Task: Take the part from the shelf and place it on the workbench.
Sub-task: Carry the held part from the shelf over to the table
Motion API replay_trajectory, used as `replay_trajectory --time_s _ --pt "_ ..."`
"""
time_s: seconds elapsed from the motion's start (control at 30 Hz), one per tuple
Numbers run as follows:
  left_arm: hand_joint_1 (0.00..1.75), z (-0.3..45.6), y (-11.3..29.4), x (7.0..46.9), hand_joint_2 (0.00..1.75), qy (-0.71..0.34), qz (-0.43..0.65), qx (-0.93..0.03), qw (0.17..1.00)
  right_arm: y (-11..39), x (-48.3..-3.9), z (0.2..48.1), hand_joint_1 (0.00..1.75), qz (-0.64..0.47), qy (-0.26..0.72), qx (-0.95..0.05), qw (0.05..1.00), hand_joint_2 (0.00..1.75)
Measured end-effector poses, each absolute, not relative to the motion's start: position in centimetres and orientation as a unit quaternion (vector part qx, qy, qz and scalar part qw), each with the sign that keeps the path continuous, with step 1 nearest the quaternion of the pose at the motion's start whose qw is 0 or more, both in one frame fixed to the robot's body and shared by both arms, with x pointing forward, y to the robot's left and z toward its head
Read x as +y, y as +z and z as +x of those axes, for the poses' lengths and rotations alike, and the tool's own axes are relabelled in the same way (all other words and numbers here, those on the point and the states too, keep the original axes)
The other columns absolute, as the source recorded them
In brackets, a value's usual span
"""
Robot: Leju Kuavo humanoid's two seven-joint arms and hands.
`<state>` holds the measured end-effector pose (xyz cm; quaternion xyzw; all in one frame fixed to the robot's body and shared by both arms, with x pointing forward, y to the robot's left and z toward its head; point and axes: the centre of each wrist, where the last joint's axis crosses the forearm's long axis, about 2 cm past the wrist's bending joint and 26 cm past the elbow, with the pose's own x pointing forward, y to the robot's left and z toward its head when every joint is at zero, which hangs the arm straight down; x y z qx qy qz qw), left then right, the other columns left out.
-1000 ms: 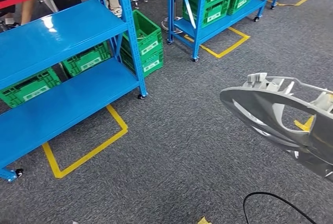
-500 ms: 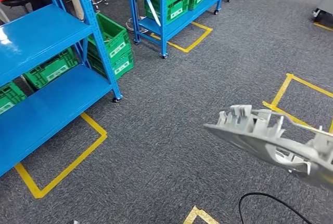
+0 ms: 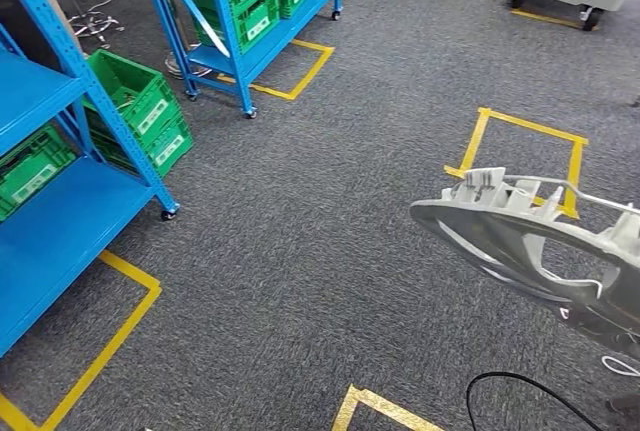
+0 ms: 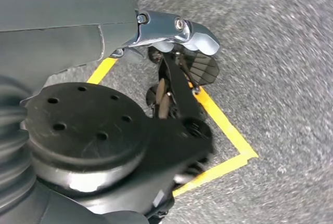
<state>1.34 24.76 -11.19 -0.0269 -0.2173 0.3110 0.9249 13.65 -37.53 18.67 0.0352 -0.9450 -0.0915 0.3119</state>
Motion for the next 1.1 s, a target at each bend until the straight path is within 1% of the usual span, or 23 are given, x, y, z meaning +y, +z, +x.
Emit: replay_trajectory --time_s 0.27,1.1 --pt "0.00 1.5 -11.2 24.4 1.75 0.310 -0.027 -0.216 0.925 18.4 -38.1 12.9 1.75 0.036 -0.090 -0.945 0.314 1.75" --pt "0.00 1.4 -11.2 24.4 1.75 0.311 -0.028 -0.214 0.925 18.5 -38.4 12.9 1.75 0.033 -0.087 -0.943 0.319 1.75"
